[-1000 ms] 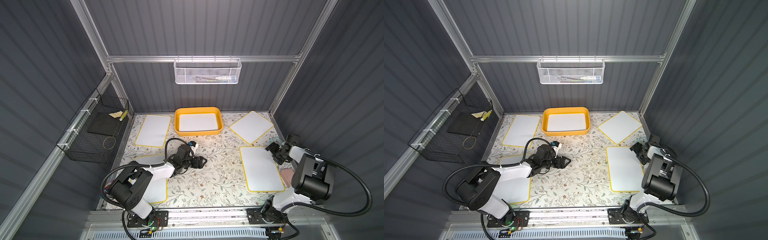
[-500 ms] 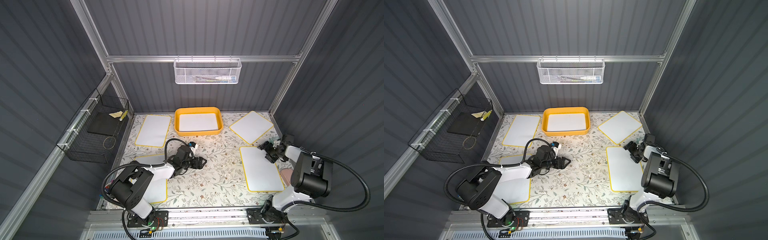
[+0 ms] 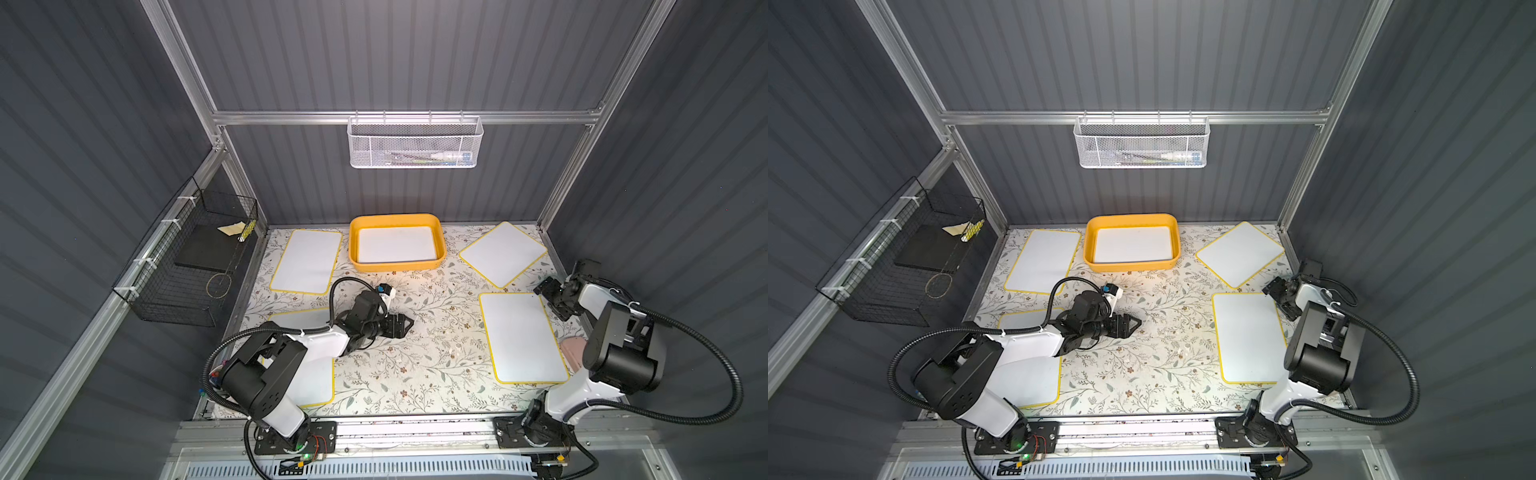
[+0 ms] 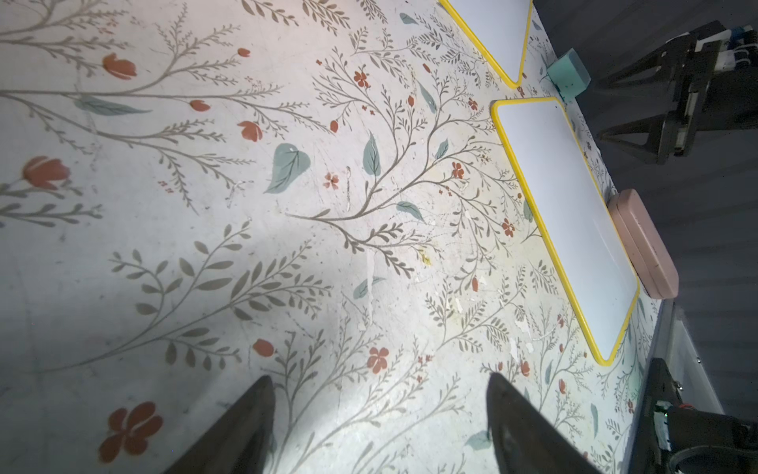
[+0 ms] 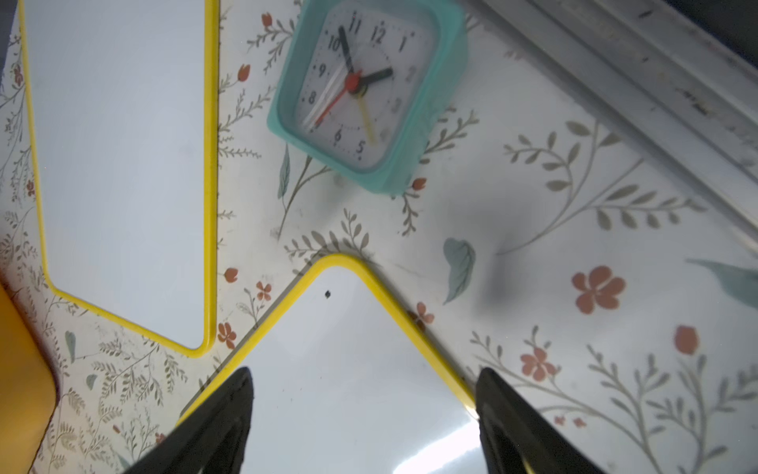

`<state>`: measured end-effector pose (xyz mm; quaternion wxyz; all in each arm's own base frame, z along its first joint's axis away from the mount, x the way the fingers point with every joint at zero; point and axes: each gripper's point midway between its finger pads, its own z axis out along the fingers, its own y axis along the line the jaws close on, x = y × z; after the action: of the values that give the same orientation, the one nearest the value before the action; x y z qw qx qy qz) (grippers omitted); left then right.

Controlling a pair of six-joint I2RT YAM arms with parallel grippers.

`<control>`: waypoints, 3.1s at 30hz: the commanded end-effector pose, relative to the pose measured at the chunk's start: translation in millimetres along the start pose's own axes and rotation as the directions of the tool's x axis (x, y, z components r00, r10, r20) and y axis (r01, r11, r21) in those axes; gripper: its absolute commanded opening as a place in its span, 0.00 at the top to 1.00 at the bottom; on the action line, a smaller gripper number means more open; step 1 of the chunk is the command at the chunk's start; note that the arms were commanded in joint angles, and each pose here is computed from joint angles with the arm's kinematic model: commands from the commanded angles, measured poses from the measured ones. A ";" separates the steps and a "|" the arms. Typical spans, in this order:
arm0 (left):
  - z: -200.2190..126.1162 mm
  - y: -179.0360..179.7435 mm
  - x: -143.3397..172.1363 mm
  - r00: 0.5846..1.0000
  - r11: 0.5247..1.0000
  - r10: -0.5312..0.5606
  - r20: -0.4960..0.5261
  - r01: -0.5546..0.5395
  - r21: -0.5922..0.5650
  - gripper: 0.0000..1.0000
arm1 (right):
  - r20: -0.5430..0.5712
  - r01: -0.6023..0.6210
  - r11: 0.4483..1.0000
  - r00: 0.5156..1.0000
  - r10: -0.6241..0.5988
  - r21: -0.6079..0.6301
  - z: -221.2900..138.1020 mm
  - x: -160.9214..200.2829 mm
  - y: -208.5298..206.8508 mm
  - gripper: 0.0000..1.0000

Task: Put the whiteboard into the storage box
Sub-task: Move the whiteboard to the center of the board.

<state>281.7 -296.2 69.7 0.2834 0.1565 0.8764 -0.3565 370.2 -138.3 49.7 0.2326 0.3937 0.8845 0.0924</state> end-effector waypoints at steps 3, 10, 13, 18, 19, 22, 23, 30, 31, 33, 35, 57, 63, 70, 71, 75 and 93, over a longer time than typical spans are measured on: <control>1.8 6.9 5.9 1.000 1.000 -0.003 -0.014 0.003 -0.017 0.19 | -0.060 0.023 0.999 0.998 -0.020 0.049 8.5 16.0 -10.7 0.16; 5.4 5.1 4.0 1.000 1.000 0.002 -0.024 -0.002 -0.009 0.19 | -0.101 0.072 0.997 0.992 -0.075 -0.041 2.2 38.6 19.2 0.16; 5.2 4.1 3.3 1.000 1.000 0.001 -0.023 -0.001 -0.005 0.19 | -0.114 0.114 0.992 0.986 -0.119 -0.052 2.1 46.9 29.8 0.16; 3.2 4.7 3.5 1.000 1.000 0.001 -0.017 -0.001 -0.009 0.19 | -0.136 0.131 0.990 0.981 -0.137 -0.053 -1.4 53.2 30.8 0.16; 3.2 4.9 4.4 1.000 1.000 0.001 -0.019 -0.001 -0.009 0.19 | -0.125 0.133 0.991 0.983 -0.134 -0.023 -2.3 48.8 25.5 0.16; 3.2 4.3 5.0 1.000 1.000 -0.001 -0.020 0.001 -0.005 0.19 | -0.090 0.095 0.995 0.991 -0.095 -0.005 -5.0 34.0 15.5 0.15; 3.2 4.2 5.1 1.000 1.000 0.001 -0.020 -0.001 -0.004 0.19 | -0.080 0.085 0.996 0.993 -0.084 0.009 -4.2 29.0 11.3 0.15; 2.6 5.0 4.6 1.000 1.000 0.013 -0.016 -0.013 -0.009 0.19 | -0.107 0.076 0.994 0.992 -0.067 0.084 8.7 16.8 -5.0 0.15; 2.6 5.7 5.1 1.000 1.000 0.013 -0.015 -0.014 -0.011 0.19 | -0.110 0.075 0.993 0.992 -0.065 0.089 10.3 16.7 -5.9 0.15; 2.8 6.4 6.7 1.000 1.000 0.013 -0.017 -0.013 -0.011 0.19 | -0.128 0.070 0.995 0.990 -0.060 0.075 13.7 20.2 -3.7 0.16; 3.0 7.8 9.0 1.000 1.000 0.014 -0.021 -0.014 -0.013 0.19 | -0.130 0.072 0.995 0.989 -0.062 0.068 14.1 22.0 -1.7 0.16; 3.5 9.8 12.2 1.000 1.000 0.017 -0.021 -0.017 -0.014 0.19 | -0.287 0.168 0.970 0.933 -0.215 -0.177 5.7 93.5 84.8 0.19; 6.0 10.1 12.8 0.999 1.000 0.010 -0.030 -0.010 -0.013 0.19 | -0.330 0.230 0.939 0.892 -0.308 -0.256 5.3 137.5 130.7 0.19; 7.1 9.4 14.1 0.999 1.000 0.004 -0.049 -0.005 -0.012 0.19 | -0.359 0.312 0.878 0.823 -0.440 -0.362 -8.6 172.3 175.5 0.19; 7.6 8.7 13.4 0.999 1.000 0.007 -0.052 -0.008 -0.010 0.19 | -0.362 0.314 0.869 0.814 -0.454 -0.383 -13.1 175.3 178.8 0.19; 11.3 7.5 13.2 0.997 1.000 0.019 -0.076 -0.020 -0.007 0.19 | -0.343 0.360 0.865 0.810 -0.475 -0.349 -34.1 176.1 163.1 0.18; 46.1 -3.7 -2.2 0.985 0.995 0.086 -0.153 -0.077 0.061 0.19 | -0.257 0.179 0.979 0.946 -0.198 -0.095 -90.1 205.9 49.6 0.08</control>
<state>299.6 -328.1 49.0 0.2395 0.2071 0.8792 -0.3559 248.2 61.4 73.0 0.1292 0.2455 0.9450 0.1731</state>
